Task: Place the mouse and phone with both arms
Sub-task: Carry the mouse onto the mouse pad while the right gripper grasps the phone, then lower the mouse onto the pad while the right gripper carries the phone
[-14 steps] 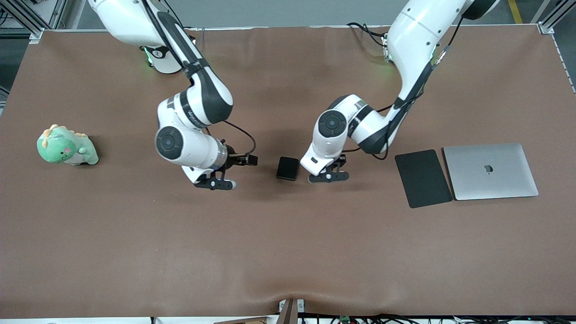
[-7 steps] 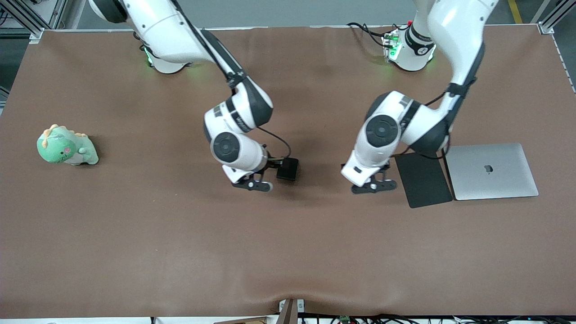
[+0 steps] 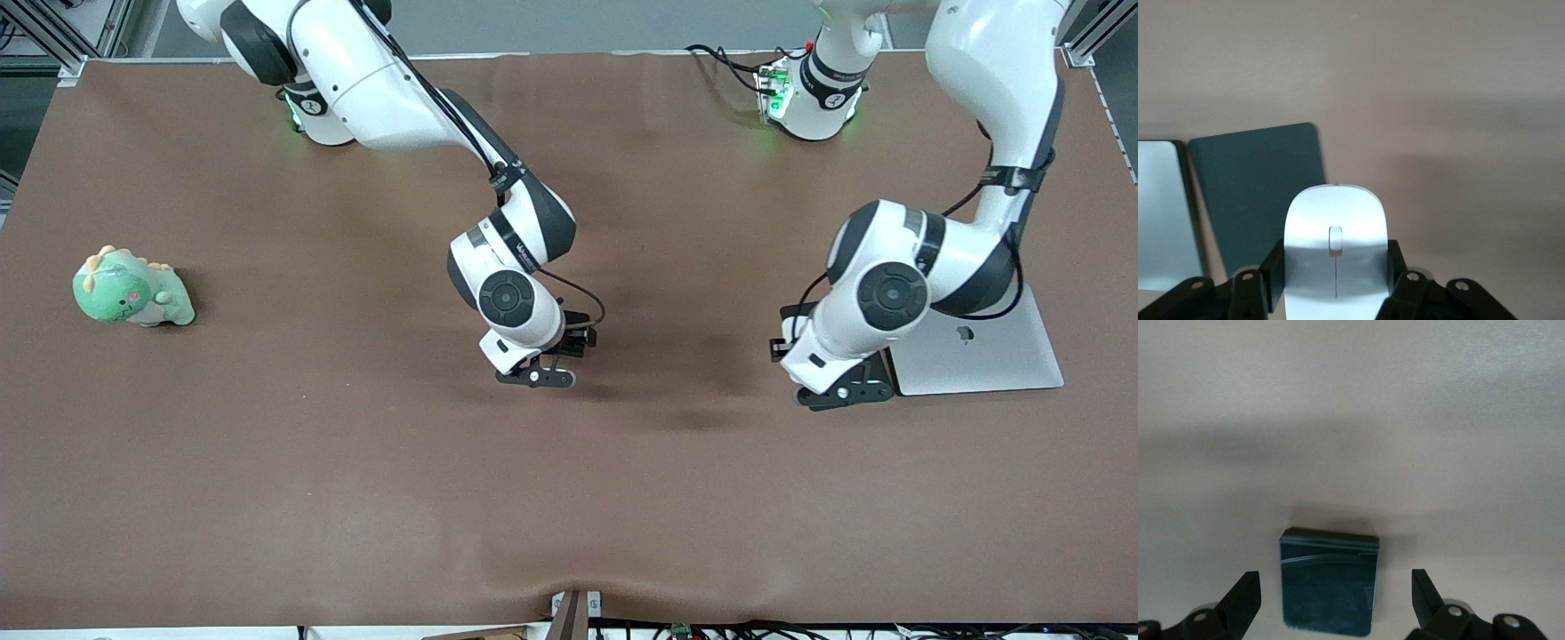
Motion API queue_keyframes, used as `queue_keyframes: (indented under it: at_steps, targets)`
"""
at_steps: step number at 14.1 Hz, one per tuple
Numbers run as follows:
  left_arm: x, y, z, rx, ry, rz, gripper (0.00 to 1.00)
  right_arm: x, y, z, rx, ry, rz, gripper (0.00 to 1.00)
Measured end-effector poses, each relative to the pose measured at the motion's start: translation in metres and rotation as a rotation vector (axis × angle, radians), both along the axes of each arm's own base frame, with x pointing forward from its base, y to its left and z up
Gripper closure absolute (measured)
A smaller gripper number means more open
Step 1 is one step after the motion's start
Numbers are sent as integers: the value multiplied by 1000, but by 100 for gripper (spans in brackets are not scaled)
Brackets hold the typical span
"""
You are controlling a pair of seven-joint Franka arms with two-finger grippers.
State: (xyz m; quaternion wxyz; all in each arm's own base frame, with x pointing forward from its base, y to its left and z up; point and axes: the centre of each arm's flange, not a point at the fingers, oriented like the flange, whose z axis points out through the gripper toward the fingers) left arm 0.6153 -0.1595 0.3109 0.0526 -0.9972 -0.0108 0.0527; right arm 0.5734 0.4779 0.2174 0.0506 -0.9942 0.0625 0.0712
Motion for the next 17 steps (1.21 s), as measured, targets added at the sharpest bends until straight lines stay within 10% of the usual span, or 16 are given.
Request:
queue_keyframes:
  at_steps: [17]
  targets:
    - [-17,104,-98,-101,-60,-35,39,-13,17,-30,-30,-13,-45,0]
